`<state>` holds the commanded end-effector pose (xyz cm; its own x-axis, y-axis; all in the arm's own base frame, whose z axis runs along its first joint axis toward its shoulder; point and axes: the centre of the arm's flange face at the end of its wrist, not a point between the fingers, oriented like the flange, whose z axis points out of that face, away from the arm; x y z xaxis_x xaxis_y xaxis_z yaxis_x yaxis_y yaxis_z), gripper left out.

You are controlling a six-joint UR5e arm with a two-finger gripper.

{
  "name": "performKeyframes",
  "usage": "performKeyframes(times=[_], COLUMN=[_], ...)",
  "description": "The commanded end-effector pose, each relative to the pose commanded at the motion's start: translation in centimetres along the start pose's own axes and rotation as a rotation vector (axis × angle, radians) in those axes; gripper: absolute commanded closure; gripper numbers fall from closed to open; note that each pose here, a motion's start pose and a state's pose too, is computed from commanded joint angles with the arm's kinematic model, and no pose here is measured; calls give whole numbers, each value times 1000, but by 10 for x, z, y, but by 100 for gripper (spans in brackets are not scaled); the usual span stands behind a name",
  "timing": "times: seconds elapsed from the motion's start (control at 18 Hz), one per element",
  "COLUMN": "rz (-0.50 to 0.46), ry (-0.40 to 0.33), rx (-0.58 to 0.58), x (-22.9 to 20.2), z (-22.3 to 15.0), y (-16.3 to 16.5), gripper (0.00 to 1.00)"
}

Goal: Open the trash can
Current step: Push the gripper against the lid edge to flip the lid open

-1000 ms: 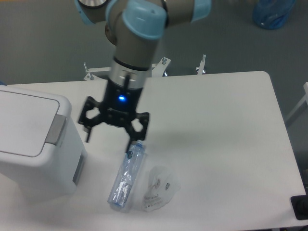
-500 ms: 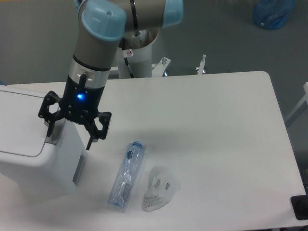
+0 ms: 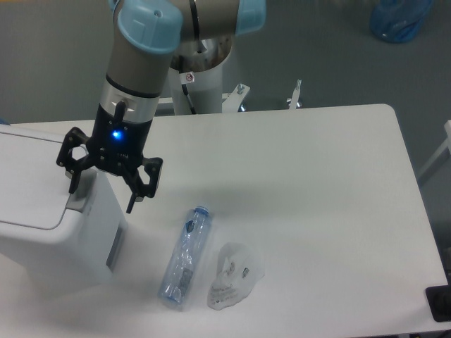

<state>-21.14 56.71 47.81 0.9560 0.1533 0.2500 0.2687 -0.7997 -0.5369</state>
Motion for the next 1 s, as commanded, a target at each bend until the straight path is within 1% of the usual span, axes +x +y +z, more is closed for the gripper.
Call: performKeyframes(times=[1.0], rz=[1], ry=[2], rx=[-6], x=[-4], z=[12], y=[2], gripper=[0])
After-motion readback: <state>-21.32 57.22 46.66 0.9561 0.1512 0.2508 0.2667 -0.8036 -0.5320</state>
